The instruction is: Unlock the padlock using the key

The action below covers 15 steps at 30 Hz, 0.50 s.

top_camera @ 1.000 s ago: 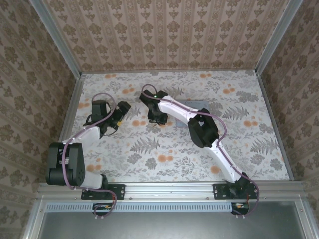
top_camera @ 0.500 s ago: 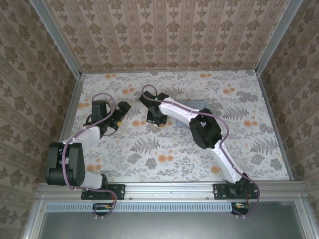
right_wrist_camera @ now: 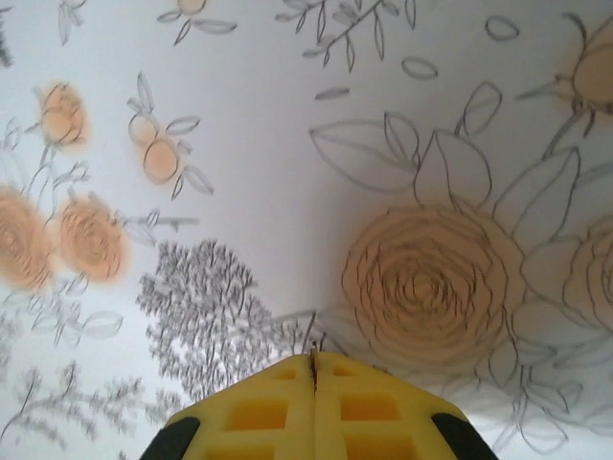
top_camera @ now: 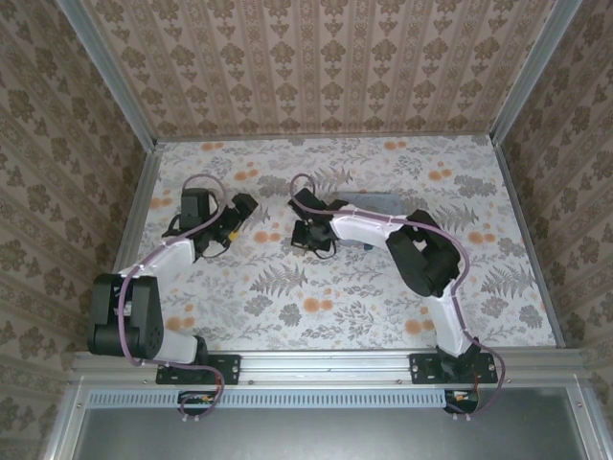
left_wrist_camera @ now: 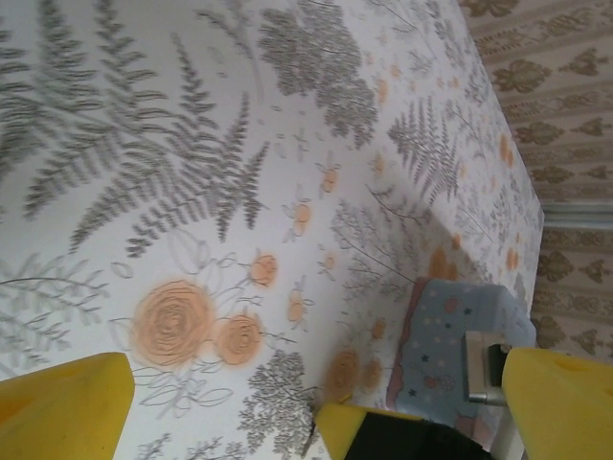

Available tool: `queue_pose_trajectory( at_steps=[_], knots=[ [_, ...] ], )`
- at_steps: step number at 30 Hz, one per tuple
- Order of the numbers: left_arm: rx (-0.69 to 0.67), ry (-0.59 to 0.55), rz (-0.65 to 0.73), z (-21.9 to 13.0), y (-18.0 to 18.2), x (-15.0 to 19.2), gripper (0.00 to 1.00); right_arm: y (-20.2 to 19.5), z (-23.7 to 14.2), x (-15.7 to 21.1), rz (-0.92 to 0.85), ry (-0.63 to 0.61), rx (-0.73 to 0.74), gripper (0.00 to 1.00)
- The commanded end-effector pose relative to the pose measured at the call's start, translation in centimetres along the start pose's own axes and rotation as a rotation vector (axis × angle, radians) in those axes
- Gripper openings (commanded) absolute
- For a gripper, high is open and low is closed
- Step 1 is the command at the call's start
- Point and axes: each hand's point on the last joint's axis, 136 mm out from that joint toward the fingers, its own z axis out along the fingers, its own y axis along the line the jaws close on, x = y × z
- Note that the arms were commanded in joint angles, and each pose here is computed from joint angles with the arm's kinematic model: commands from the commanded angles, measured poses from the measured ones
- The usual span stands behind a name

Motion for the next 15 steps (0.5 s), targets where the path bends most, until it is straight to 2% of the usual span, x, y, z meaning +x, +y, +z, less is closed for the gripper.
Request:
queue_pose_trajectory(
  at_steps=[1, 10, 15],
  knots=[
    [0.045, 0.040, 0.063, 0.5, -2.4, 0.2, 1.00, 3.1, -3.9, -2.2, -0.046, -0.084, -0.212, 0.00],
    [0.186, 0.136, 0.127, 3.3, -8.5, 2.6, 1.00, 2.6, -10.0, -5.2, -0.072, -0.186, -0.585, 0.00],
    [0.253, 0.184, 0.139, 4.8, -12.0, 4.0, 1.00, 1.1, -13.4, -6.4, -0.120, -0.233, -0.714, 0.00]
  ],
)
